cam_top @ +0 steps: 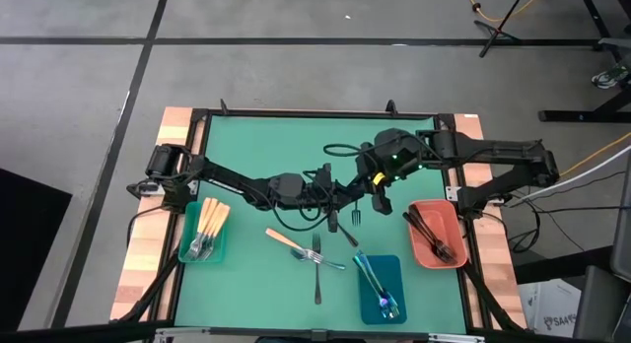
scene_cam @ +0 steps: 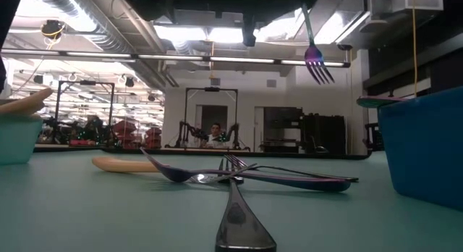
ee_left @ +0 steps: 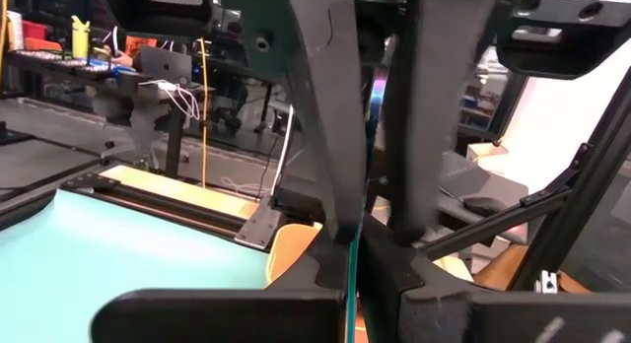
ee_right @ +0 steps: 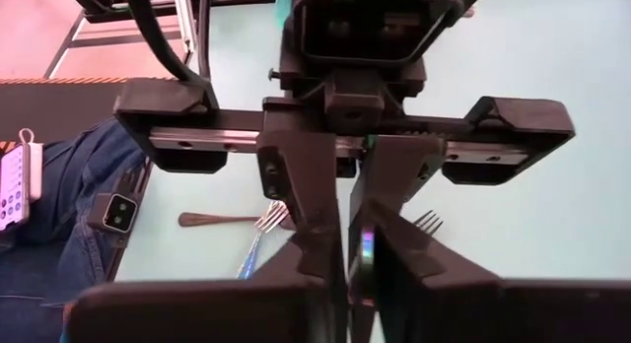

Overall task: Sort silverware by color (type)
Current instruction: Put the blue fork into the blue bin

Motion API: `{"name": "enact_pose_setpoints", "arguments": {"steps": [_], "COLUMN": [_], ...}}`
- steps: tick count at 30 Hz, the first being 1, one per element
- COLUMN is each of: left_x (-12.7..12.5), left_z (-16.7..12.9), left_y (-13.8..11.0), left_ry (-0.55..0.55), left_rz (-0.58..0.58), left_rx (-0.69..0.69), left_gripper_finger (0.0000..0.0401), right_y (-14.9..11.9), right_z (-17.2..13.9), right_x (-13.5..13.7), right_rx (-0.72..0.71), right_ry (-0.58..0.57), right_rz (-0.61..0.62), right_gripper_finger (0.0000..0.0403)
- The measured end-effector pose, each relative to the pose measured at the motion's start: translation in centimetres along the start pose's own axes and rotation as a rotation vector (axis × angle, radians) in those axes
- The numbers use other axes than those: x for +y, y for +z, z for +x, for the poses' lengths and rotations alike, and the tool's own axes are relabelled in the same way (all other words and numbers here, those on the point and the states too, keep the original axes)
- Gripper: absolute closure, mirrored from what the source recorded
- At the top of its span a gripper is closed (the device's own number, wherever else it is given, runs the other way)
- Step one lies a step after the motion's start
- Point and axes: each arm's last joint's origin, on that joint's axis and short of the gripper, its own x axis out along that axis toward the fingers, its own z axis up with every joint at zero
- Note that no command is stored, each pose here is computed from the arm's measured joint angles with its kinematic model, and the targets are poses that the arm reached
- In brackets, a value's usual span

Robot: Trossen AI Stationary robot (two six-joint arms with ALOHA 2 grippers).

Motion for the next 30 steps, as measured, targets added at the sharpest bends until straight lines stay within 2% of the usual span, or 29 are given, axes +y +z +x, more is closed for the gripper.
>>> {"name": "enact_pose_setpoints", "arguments": {"steps": [4, 22, 30], "left_x": [0.06, 0.13, 0.13], "left_z": [0.01, 0.01, 0.01], "left_y": [0.03, 0.03, 0.04], "left_ry": [0.002, 0.028, 0.028], "left_rz": [0.0, 0.046, 0.043], "left_rx": [0.0, -0.004, -0.004], "left_gripper_finger": [0.0399, 0.0397, 0.037], "right_y": [-0.01, 0.01, 0.01], "right_z": [-0.01, -0.01, -0.01], "right_x": [-0.01, -0.04, -0.08], "right_rx": [0.001, -0.001, -0.003], "right_ry": [-0.001, -0.013, -0.024], "right_rz": [0.009, 0.025, 0.052], "right_gripper_finger": [0.0398, 0.0402, 0.0403]}}
